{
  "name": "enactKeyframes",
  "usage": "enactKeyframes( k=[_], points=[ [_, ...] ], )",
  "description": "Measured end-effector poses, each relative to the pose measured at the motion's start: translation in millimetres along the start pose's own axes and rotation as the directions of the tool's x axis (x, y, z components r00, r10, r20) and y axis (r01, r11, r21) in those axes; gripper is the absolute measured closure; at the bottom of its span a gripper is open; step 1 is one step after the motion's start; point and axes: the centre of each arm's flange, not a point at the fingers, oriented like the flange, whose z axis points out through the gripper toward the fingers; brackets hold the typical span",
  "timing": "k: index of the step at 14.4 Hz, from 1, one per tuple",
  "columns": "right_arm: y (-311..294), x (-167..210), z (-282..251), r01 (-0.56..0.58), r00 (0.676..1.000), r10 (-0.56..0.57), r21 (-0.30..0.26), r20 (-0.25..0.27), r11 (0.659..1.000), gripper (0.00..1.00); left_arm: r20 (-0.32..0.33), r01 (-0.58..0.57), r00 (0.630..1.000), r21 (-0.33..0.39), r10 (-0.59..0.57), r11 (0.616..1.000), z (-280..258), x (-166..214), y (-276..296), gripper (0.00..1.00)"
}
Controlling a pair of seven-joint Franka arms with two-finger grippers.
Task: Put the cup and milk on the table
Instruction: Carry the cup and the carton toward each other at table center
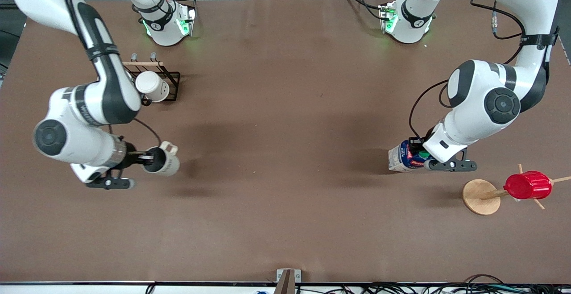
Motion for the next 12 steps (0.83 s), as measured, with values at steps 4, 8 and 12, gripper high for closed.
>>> enactKeyframes(
  k=[4,8,12],
  points=[
    [-147,-48,14,-0.09,0.994,0.091,0.023,-0.064,0.996,0.96,0.0,0.014,1.0,-0.008,-0.014,1.0,-8,-1,22,0.57],
    [-229,-85,62,-0.157,0.984,0.16,0.039,-0.073,0.987,0.96,-0.004,0.048,0.999,-0.012,-0.048,0.999,-18,-8,72,0.57],
    [-252,-95,100,-0.235,0.97,0.236,0.025,-0.054,0.972,0.96,-0.004,0.101,0.995,-0.019,-0.101,0.995,-18,-22,131,0.57]
  ],
)
